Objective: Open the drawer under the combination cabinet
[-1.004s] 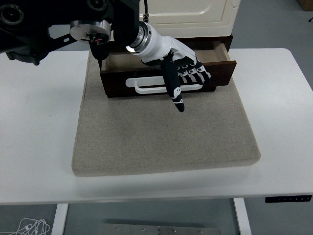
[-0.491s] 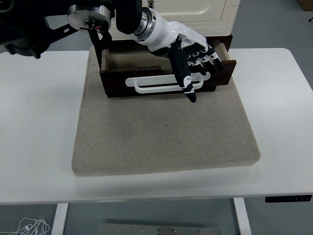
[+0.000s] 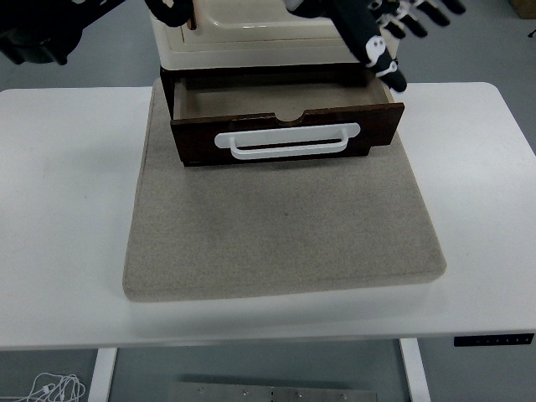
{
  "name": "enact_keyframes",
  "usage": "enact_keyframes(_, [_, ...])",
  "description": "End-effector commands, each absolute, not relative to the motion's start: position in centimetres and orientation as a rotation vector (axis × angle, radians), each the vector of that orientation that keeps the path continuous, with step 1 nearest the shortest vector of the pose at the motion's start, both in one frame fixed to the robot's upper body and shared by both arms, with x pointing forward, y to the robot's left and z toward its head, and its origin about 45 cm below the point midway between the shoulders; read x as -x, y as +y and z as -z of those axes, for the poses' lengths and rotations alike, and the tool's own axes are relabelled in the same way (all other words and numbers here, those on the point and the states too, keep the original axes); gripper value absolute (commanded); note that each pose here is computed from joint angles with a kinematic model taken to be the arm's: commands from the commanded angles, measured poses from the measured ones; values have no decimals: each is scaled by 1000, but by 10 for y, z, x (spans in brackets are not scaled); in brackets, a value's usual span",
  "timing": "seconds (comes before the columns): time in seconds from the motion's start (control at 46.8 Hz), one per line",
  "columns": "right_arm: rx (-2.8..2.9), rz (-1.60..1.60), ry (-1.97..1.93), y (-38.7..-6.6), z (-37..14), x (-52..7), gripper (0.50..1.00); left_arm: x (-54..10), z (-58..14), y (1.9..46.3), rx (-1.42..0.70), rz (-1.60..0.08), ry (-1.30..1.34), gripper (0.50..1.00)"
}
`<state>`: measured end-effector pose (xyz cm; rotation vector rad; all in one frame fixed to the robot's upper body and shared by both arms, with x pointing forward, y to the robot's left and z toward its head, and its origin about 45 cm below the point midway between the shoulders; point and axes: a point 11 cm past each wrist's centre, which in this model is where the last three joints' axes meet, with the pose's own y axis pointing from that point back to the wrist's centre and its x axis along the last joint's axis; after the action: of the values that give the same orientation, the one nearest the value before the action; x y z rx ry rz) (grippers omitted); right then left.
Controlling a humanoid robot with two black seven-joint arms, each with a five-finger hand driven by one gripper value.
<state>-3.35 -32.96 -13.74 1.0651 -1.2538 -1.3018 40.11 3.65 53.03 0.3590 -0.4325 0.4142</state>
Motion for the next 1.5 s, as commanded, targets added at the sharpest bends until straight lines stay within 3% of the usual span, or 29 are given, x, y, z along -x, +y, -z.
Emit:
enact_keyframes(0.0, [-1064,1301,-1254,-330,137,34,928,-405,-554,38,-243,-452,-438,1000])
enact_keyframes(0.256, [-1066,1302,-1254,-330,137,34,928,-416,-624,66,166,-598,-429,1000])
enact_keyframes(0.62, [-1064,1301,-1254,-330,137,34,926,-461,-684,167,533,-1075,-373,1000])
enact_keyframes(1.111, [-1066,1302,-1254,-330,137,34,926,-518,-648,307,622,-1539,-154,1000])
enact_keyframes(1.474, [-1064,1301,-1254,-330,137,34,926,-538,-558,355,582,-1585,43,1000])
